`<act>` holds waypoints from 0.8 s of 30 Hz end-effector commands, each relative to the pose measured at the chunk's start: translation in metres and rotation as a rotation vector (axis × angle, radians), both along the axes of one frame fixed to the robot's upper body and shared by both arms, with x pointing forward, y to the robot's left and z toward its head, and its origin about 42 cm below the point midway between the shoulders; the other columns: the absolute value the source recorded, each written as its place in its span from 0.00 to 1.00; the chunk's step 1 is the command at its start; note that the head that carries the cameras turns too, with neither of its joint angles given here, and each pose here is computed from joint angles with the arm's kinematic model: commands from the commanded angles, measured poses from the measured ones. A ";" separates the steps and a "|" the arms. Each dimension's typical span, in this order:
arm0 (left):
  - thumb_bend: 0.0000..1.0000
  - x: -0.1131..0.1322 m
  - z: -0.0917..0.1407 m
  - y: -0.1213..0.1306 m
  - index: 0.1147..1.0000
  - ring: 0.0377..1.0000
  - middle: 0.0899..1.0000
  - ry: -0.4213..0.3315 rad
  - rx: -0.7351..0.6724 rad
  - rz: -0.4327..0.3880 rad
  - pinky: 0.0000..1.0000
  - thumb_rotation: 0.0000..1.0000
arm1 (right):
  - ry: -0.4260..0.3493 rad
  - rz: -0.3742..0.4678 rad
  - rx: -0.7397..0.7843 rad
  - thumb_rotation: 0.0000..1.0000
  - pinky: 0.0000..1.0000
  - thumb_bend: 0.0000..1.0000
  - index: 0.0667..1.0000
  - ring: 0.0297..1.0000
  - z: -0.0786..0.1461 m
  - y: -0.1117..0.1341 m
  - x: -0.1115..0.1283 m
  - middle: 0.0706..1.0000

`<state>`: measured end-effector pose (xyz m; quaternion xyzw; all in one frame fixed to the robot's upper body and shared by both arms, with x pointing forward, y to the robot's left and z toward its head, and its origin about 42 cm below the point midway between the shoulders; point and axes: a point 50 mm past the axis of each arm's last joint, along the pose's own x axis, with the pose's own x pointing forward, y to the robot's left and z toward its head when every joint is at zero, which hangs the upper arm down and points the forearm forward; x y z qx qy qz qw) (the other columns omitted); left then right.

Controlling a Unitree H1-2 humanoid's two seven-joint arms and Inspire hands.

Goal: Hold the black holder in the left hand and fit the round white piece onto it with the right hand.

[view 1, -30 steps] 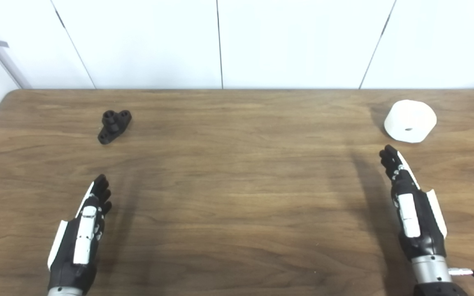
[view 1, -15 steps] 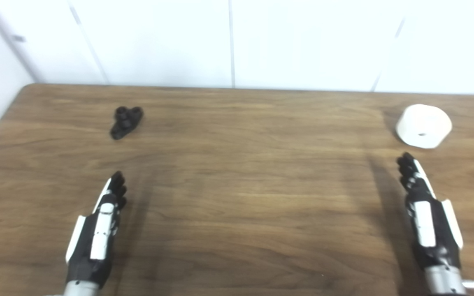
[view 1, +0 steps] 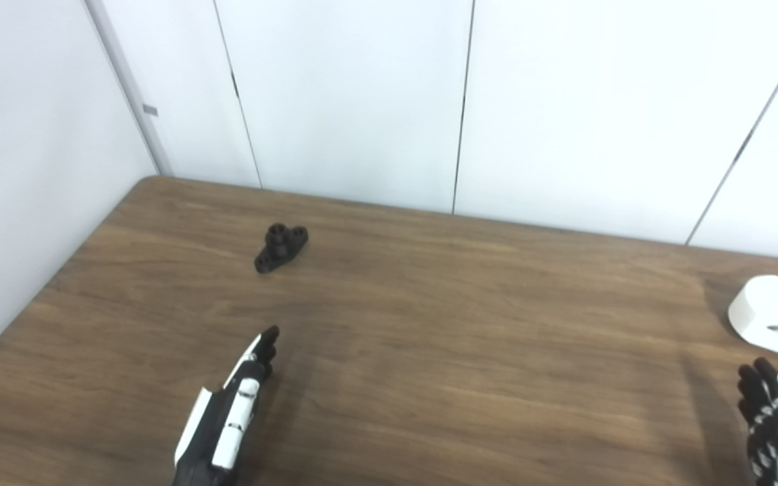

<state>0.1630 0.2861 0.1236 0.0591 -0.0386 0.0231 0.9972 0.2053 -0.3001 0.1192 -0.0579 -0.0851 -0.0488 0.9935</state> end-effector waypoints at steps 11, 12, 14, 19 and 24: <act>0.43 -0.006 -0.005 -0.011 0.97 1.00 1.00 -0.009 0.027 0.008 1.00 0.96 | 0.075 -0.022 0.083 1.00 1.00 0.56 0.95 0.98 -0.014 -0.011 -0.029 0.94; 0.44 -0.007 -0.005 -0.011 0.97 1.00 1.00 -0.008 0.036 0.008 1.00 0.96 | 0.077 -0.020 0.085 1.00 1.00 0.56 0.95 0.98 -0.014 -0.010 -0.029 0.94; 0.46 -0.008 -0.004 -0.009 0.97 1.00 1.00 -0.005 0.049 0.005 1.00 0.95 | 0.080 -0.017 0.096 1.00 1.00 0.55 0.95 0.98 -0.013 -0.007 -0.029 0.94; 0.48 -0.008 -0.001 -0.006 0.96 1.00 1.00 -0.001 0.057 0.033 1.00 0.81 | 0.077 -0.026 0.103 0.97 1.00 0.49 0.92 0.96 -0.012 -0.005 -0.029 0.90; 0.53 -0.002 0.023 0.000 0.95 0.99 0.99 -0.042 0.077 0.088 0.97 0.50 | 0.085 -0.032 0.073 0.91 0.99 0.53 0.89 0.91 -0.014 -0.007 -0.029 0.86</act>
